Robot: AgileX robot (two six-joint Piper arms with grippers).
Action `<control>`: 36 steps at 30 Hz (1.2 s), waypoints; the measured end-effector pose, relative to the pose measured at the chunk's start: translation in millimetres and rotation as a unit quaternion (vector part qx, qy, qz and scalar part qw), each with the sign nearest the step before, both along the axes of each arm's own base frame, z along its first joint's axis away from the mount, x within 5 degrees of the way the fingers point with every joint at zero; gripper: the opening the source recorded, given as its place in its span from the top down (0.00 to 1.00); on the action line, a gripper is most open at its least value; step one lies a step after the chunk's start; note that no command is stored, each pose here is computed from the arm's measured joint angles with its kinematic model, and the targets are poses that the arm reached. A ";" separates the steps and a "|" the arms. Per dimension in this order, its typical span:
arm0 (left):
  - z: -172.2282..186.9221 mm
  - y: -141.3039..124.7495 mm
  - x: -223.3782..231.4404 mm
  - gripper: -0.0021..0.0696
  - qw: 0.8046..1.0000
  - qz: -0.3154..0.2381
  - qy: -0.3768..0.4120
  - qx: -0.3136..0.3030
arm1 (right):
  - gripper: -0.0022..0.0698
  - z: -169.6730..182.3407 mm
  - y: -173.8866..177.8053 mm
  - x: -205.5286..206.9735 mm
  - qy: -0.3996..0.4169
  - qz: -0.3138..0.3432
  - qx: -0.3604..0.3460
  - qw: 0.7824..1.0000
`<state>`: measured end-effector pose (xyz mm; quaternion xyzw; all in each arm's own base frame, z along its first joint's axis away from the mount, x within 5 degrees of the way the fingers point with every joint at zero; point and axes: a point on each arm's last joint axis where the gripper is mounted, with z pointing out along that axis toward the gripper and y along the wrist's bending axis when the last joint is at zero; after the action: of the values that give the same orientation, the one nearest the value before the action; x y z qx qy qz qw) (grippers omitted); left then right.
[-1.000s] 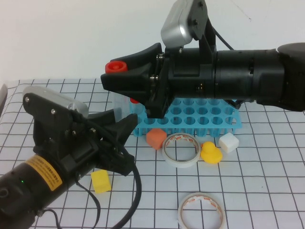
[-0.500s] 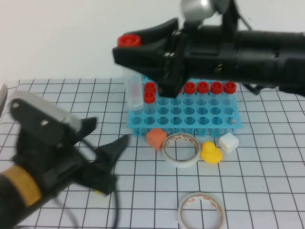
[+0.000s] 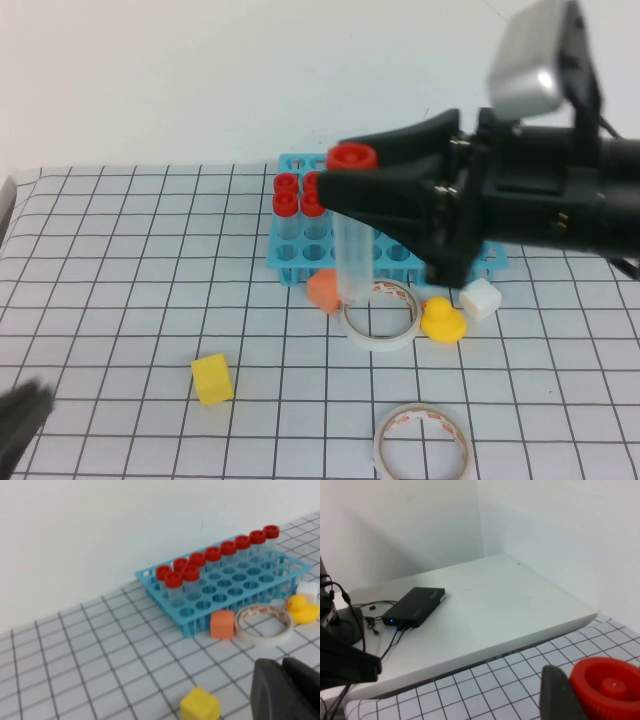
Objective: Place the test tubes
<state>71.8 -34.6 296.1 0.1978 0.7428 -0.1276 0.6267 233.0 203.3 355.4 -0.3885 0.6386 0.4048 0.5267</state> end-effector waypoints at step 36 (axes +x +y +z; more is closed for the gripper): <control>-41.6 27.7 -37.7 0.97 0.998 0.030 0.042 -0.028 | 0.58 -3.8 -10.1 -17.0 -0.039 0.009 -0.038 0.998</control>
<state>34.1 -6.9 254.5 0.1521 0.7703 -0.1378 0.6038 216.1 193.2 351.6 -0.4299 0.6290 0.3693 0.5321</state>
